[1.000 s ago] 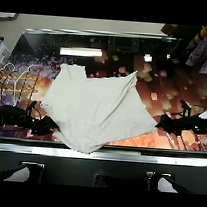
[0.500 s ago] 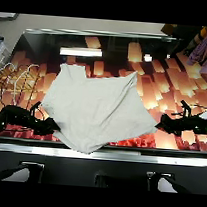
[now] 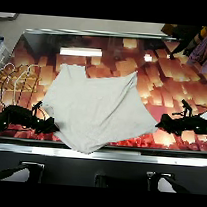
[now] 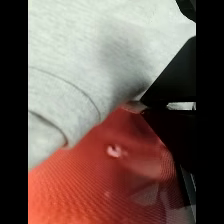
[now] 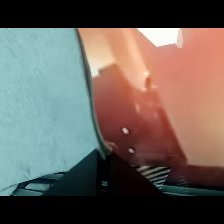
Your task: Fold the clothes and pants, and hang the long-sleeved shirts on hangers.
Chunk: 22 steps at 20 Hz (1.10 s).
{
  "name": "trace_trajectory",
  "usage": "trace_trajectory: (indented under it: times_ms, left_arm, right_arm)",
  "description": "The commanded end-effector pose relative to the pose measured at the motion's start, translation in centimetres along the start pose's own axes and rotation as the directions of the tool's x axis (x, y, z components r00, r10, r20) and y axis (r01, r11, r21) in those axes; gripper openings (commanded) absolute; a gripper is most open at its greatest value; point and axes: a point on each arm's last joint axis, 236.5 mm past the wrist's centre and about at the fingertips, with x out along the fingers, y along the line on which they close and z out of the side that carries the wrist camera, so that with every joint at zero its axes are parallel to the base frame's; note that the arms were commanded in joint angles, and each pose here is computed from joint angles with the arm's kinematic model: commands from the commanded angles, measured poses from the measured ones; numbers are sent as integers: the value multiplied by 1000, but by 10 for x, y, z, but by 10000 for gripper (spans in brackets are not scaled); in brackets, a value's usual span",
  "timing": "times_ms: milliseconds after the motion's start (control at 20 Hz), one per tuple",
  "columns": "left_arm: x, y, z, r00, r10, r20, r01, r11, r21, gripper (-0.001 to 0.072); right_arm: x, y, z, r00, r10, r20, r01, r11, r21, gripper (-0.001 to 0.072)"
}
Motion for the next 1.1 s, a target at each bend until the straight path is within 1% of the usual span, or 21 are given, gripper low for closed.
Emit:
trace_trajectory:
  times_ms: [0, 100, 200, 300, 400, 450, 550, 650, 700, 800, 900, 1000, 1050]
  left_arm:
    - [-1, -6, 2, 1000, -22, 9, 22, 1000, -6, 19]
    - [-12, -26, 13, 996, -76, 48, 76, 997, 2, 18]
    - [-40, -57, 37, 983, -132, 129, 124, 990, 66, 18]
    - [-91, -96, 68, 951, -170, 257, 132, 978, 161, 18]
    - [-163, -147, 95, 883, -222, 413, 115, 957, 268, 18]
    - [-204, -174, 101, 836, -254, 487, 100, 942, 319, 18]
    - [-291, -230, 96, 712, -329, 620, 47, 904, 425, 18]
    - [-373, -274, 72, 569, -390, 724, -20, 874, 486, 18]
    - [-411, -290, 54, 491, -411, 768, -44, 869, 493, 18]
    - [-471, -311, 11, 344, -443, 828, -77, 865, 495, 18]
    - [-517, -317, -34, 196, -444, 874, -126, 873, 472, 18]
    - [-554, -313, -74, 41, -427, 904, -171, 888, 427, 18]
    - [-569, -307, -91, -32, -407, 913, -163, 903, 397, 18]
  right_arm:
    - [-7, 7, 2, 999, 13, 31, -12, 1000, -14, 30]
    - [-16, 32, 8, 992, 100, 81, -95, 993, -68, 29]
    - [-35, 73, 24, 951, 246, 186, -222, 965, -139, 28]
    - [-71, 110, 48, 869, 361, 338, -305, 929, -208, 27]
    - [-121, 141, 67, 776, 421, 470, -312, 903, -294, 27]
    - [-147, 155, 73, 735, 439, 518, -292, 893, -343, 27]
    - [-213, 191, 75, 642, 482, 596, -215, 860, -463, 27]
    - [-294, 234, 64, 509, 535, 674, -96, 813, -574, 27]
    - [-339, 254, 50, 431, 552, 714, -15, 796, -606, 27]
    - [-418, 286, 8, 277, 571, 772, 155, 767, -623, 27]
    - [-483, 308, -47, 122, 583, 803, 308, 747, -589, 27]
    - [-529, 317, -96, -9, 576, 817, 397, 752, -526, 27]
    - [-544, 319, -114, -58, 575, 816, 419, 756, -503, 27]
